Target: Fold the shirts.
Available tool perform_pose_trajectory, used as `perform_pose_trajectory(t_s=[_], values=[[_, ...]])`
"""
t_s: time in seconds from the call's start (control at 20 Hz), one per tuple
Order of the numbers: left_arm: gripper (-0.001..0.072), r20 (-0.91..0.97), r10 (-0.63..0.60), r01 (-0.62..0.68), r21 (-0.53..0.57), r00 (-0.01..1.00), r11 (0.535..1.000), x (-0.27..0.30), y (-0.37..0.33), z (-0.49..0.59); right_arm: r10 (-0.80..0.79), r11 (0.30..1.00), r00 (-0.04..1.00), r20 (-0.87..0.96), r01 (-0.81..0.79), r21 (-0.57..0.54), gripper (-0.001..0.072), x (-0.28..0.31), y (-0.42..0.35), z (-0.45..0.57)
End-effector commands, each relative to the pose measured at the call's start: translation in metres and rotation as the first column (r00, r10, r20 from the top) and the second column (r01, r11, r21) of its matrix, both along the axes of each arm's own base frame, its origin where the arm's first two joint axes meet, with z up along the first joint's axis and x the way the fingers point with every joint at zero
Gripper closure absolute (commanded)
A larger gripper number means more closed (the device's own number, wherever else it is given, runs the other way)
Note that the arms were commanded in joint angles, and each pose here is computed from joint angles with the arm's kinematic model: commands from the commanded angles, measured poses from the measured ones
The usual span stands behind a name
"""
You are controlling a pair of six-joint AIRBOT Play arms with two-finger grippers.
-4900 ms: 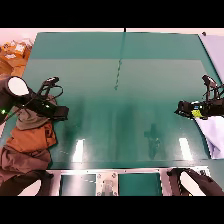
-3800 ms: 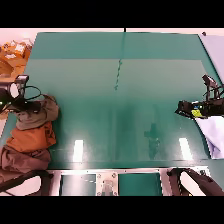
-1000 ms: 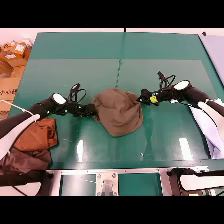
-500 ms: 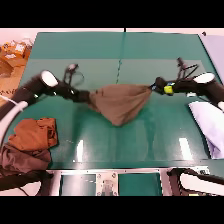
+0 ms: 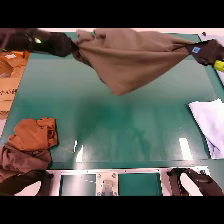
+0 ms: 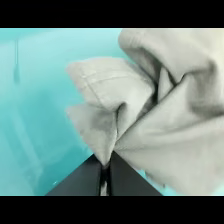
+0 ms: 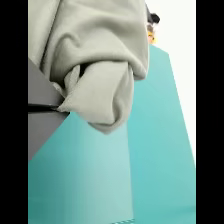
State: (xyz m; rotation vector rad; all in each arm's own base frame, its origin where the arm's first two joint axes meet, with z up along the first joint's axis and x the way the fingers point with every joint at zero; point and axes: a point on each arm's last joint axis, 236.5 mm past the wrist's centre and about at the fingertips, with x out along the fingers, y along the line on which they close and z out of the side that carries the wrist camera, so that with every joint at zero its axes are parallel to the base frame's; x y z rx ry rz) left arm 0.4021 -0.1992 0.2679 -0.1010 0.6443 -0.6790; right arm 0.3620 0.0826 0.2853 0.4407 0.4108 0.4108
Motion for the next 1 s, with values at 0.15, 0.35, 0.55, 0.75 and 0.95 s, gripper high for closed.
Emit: perform_pose_trajectory(t_s=[0.15,0.35,0.55,0.75,0.95], values=[[0.0679,-0.204,-0.148,0.139,-0.059,0.968,0.989,-0.037,-0.025,-0.069,0.14,0.99,0.964,-0.225,-0.132,0.053,0.0694,-0.033,0.047,-0.093],[0.0679,-0.383,-0.149,0.107,-0.128,0.912,0.986,-0.057,-0.032,-0.178,0.174,0.985,0.881,-0.44,-0.154,0.08,0.0694,-0.043,0.08,-0.215],[0.0679,-0.484,-0.042,-0.005,-0.096,0.874,0.995,-0.074,-0.016,-0.269,0.14,0.99,0.77,-0.623,-0.122,0.072,0.0694,-0.042,0.082,-0.302],[0.0679,-0.567,-0.026,-0.015,-0.068,0.823,0.998,-0.088,-0.012,-0.309,0.125,0.992,0.714,-0.689,-0.109,0.066,0.0694,-0.038,0.081,-0.334],[0.02,-0.566,-0.031,-0.015,-0.077,0.824,0.997,-0.079,-0.003,-0.297,0.129,0.992,0.763,-0.633,-0.096,0.087,0.0546,-0.005,0.067,-0.291]])
